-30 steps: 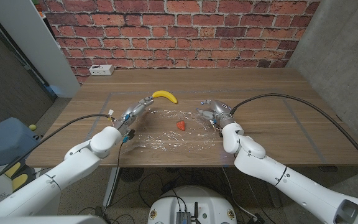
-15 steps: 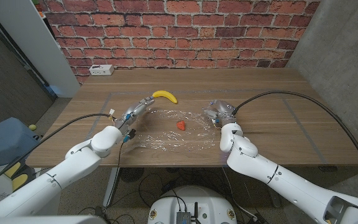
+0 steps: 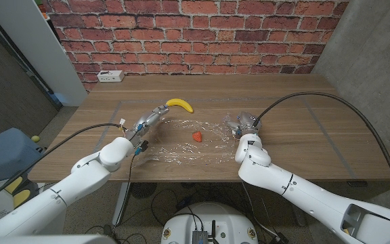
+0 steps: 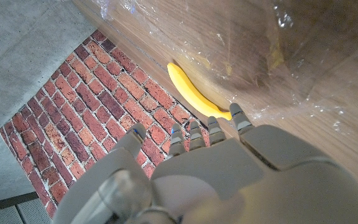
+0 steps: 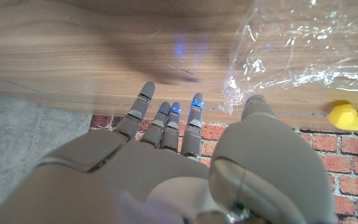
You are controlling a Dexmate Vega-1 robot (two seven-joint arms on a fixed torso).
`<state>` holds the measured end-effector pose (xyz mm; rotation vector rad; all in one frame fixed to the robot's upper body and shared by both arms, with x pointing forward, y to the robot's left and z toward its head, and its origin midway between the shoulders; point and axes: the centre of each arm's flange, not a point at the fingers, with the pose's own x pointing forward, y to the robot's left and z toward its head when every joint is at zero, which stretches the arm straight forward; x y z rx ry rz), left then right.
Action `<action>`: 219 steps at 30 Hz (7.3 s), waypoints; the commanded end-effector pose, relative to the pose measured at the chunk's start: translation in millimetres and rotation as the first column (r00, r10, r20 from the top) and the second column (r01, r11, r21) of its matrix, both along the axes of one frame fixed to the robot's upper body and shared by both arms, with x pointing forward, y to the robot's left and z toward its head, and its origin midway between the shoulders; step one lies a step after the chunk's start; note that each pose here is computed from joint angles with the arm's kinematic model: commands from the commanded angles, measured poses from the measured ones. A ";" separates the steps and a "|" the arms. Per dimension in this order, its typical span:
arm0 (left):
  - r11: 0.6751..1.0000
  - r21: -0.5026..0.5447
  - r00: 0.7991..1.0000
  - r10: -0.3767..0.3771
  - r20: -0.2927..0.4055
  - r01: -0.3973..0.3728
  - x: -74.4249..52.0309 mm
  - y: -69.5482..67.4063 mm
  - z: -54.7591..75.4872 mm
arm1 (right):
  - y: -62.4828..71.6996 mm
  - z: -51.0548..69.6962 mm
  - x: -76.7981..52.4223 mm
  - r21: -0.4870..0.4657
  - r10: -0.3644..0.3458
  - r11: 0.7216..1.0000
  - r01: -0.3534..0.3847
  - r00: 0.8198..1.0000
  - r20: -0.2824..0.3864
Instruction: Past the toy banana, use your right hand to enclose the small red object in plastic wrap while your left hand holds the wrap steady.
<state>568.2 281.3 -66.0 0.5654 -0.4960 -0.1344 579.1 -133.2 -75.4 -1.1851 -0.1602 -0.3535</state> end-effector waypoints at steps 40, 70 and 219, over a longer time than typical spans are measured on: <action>0.798 0.479 0.931 0.309 0.194 -0.365 -57.5 -18.7 14.5 | 41.8 27.5 -31.8 -0.116 0.117 0.988 -0.104 0.987 0.108; 0.720 0.560 0.895 0.436 0.094 -0.410 -68.5 2.0 -2.1 | 59.3 53.6 -45.5 0.268 0.448 0.854 -0.446 0.892 0.057; 0.607 0.643 0.874 0.429 0.229 -0.467 -100.4 -13.2 -15.8 | 107.1 35.2 -12.2 0.115 0.934 0.355 -0.928 0.358 0.008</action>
